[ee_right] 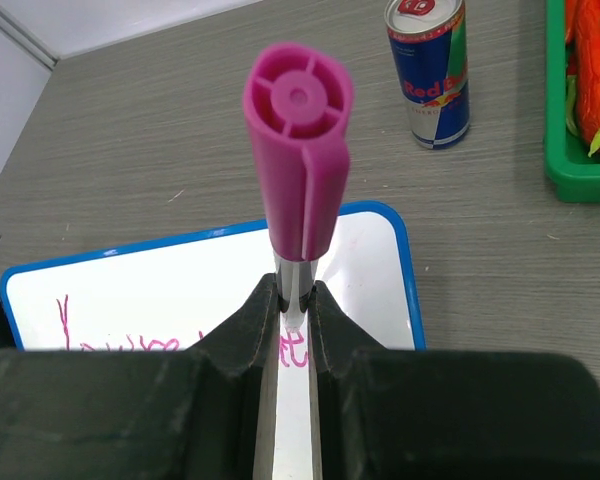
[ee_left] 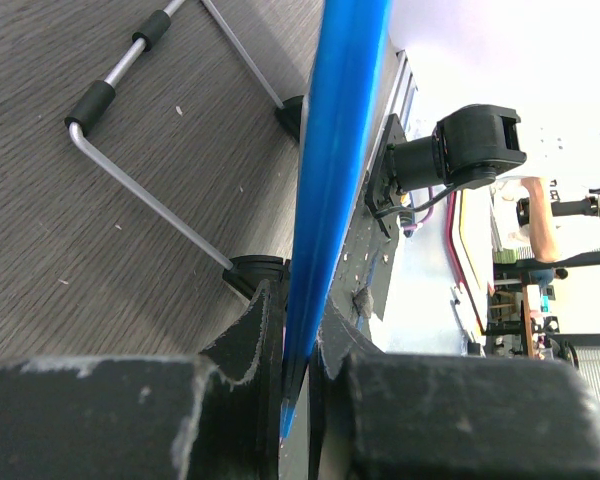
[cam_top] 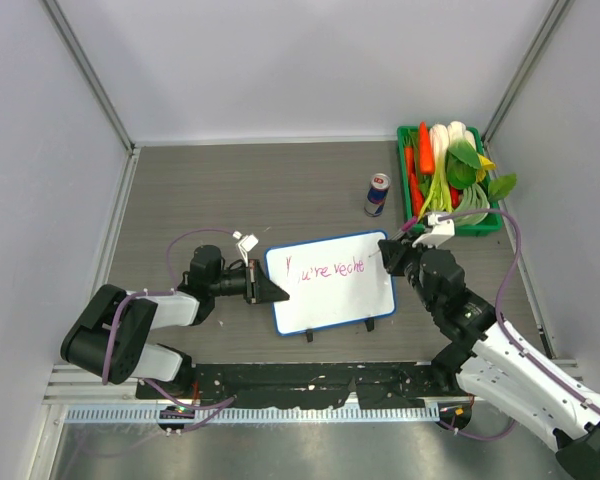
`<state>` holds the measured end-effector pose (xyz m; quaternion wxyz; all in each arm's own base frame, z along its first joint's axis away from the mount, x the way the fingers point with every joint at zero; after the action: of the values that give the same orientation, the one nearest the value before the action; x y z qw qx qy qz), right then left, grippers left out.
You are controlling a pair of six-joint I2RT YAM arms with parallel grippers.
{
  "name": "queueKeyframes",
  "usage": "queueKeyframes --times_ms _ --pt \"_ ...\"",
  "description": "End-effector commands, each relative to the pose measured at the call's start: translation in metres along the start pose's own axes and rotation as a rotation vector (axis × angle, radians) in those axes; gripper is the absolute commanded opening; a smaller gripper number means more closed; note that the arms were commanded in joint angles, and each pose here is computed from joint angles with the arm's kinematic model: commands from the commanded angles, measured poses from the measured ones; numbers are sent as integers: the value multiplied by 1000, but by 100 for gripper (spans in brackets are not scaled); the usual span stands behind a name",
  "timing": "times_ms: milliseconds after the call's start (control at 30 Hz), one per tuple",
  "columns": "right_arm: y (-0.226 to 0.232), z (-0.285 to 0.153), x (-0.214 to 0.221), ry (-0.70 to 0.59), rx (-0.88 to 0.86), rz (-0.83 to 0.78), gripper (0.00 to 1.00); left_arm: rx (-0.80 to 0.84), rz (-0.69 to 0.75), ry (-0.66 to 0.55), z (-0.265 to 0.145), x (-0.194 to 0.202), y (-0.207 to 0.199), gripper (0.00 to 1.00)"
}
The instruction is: Write a sentence on the whiteboard
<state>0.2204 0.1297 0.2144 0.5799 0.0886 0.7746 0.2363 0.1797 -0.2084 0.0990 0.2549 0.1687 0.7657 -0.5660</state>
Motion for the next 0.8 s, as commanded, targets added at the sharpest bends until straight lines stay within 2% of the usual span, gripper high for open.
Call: queueKeyframes --times_ms 0,767 --pt "8 0 -4 -21 -57 0 2 -114 -69 0 0 7 19 0" --pt "11 10 -1 -23 -68 8 1 -112 -74 6 0 8 19 0"
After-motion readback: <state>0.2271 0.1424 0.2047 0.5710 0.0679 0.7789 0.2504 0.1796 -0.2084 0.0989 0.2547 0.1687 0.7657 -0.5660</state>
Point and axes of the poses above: each gripper's point midway between its finger pads, its own z axis out along the fingers, its own y axis along the line the jaws close on, x = y × z, the point moved 4 cm from there along -z, back along the fingers, and after that the axes turned 5 degrees about z, right-handed, at the moved point
